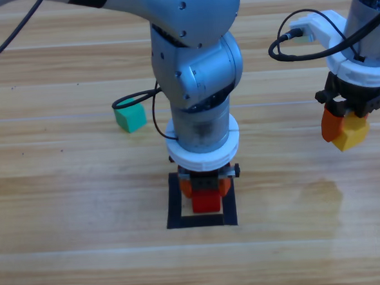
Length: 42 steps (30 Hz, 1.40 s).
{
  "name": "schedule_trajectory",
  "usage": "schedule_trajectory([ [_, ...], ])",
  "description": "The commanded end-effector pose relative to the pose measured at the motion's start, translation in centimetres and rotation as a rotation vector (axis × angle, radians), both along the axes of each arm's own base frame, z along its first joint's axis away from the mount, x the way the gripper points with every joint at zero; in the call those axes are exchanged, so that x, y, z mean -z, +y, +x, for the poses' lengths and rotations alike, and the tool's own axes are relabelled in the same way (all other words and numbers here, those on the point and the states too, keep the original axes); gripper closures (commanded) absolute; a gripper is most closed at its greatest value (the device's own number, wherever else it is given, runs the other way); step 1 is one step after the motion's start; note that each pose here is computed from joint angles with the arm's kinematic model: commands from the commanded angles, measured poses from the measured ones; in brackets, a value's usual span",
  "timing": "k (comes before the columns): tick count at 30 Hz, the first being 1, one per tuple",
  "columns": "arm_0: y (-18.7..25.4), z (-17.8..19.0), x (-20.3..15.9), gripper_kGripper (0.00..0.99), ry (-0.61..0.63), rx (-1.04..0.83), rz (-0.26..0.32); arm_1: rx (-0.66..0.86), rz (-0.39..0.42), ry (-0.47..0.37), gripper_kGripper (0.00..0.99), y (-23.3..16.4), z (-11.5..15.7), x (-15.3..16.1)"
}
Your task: Stack the blocks in the rectangular block: red at the bottom, yellow in the middle, green on top
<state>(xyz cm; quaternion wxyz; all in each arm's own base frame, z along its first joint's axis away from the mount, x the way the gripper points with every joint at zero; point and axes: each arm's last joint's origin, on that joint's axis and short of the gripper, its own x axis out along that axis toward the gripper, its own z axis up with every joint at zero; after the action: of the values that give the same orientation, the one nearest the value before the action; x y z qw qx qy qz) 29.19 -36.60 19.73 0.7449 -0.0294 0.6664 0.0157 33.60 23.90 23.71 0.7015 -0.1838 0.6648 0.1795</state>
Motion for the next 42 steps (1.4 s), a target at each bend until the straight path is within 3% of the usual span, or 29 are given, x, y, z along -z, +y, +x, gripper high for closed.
schedule_trajectory([
  [1,-0.3,-0.5,3.0,0.990,0.046,0.019,0.055,-0.031,-0.012,0.030,0.840,0.9,-0.4,1.7],
  [17,-0.3,-0.2,2.6,0.979,0.037,0.030,0.040,-0.032,-0.013,0.033,0.840,1.0,-0.3,1.8],
  [20,-0.7,0.1,2.4,0.613,0.026,0.035,0.027,-0.032,-0.014,0.034,0.840,1.0,-0.3,1.9],
  [21,-0.6,0.0,2.4,0.294,0.029,0.033,0.027,-0.032,-0.014,0.034,0.840,1.0,-0.3,1.9],
  [22,-0.5,-0.1,2.3,0.037,0.030,0.030,0.029,-0.032,-0.014,0.034,0.840,1.0,-0.3,1.9],
  [23,-0.4,-0.1,2.1,0.001,0.029,0.030,0.027,-0.032,-0.014,0.034,0.840,1.0,-0.3,1.9],
  [35,0.6,-0.4,1.1,0.000,0.026,0.038,0.028,-0.032,-0.014,0.034,0.840,1.0,-0.3,1.9],
  [42,1.8,1.2,-3.7,0.000,-0.064,0.034,-0.062,-0.032,-0.018,0.031,0.840,1.0,-0.3,1.9],
])
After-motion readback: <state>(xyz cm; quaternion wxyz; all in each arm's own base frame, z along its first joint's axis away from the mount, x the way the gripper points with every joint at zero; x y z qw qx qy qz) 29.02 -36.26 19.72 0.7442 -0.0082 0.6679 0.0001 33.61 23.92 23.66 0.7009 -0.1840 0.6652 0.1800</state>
